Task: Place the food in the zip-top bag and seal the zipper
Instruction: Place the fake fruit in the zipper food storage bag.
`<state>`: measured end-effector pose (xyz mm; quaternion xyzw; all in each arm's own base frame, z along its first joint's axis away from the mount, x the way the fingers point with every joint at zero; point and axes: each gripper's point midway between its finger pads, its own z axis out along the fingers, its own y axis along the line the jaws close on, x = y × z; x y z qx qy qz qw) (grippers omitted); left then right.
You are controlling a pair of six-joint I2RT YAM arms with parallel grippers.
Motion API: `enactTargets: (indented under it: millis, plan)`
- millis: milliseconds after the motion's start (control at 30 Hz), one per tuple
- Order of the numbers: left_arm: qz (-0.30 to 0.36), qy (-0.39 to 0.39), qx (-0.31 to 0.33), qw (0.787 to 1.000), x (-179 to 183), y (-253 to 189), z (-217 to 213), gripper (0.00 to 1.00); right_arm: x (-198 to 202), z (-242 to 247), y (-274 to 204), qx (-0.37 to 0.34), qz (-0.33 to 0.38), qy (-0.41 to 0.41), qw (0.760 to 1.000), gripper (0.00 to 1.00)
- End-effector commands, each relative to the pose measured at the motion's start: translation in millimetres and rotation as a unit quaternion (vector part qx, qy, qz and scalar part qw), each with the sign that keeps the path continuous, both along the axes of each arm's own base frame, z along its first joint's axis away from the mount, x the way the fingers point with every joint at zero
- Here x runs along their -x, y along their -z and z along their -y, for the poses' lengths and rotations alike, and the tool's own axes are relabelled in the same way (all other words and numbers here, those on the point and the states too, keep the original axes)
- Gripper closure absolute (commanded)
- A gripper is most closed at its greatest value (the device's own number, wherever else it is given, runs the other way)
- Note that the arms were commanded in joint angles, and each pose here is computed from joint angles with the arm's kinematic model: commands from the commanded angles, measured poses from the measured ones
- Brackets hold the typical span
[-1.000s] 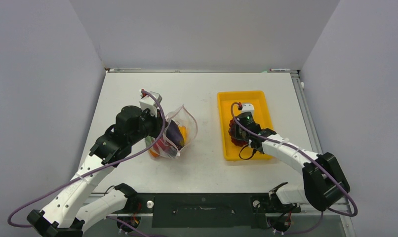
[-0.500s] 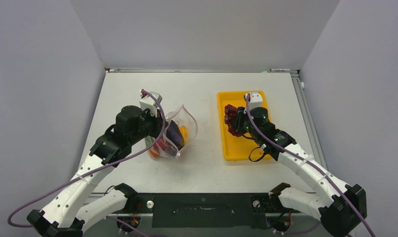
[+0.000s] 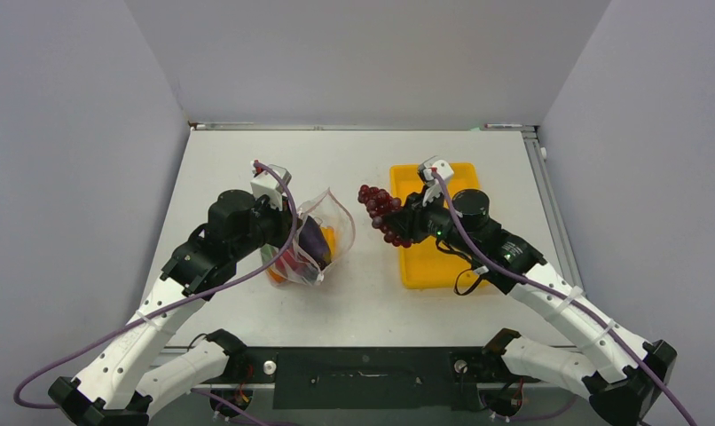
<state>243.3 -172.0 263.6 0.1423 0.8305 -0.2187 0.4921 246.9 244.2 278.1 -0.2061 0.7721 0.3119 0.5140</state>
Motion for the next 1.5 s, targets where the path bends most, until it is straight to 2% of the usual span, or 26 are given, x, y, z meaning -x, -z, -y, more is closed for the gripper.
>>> enactTargets:
  millis: [0,200,500,1067,1467]
  plan:
    - [0.015,-0.005,0.008,1.0,-3,-10,0,1.0,23,-15,-58,-0.051,0.061,-0.074,0.994,0.95]
    - [0.015,-0.005,0.008,1.0,-3,-10,0,1.0,44,-24,-76,-0.072,0.07,-0.134,0.986,0.95]
    - [0.013,-0.005,0.006,1.0,-4,-9,1,1.0,55,-39,-79,-0.09,0.046,-0.176,0.979,0.94]
    - [0.008,-0.005,0.003,1.0,-5,-5,2,1.0,52,-74,-57,-0.088,-0.035,-0.188,0.978,0.93]
    - [0.012,-0.004,0.006,1.0,-4,-8,1,1.0,25,-107,-37,-0.051,-0.107,-0.152,0.981,0.94]
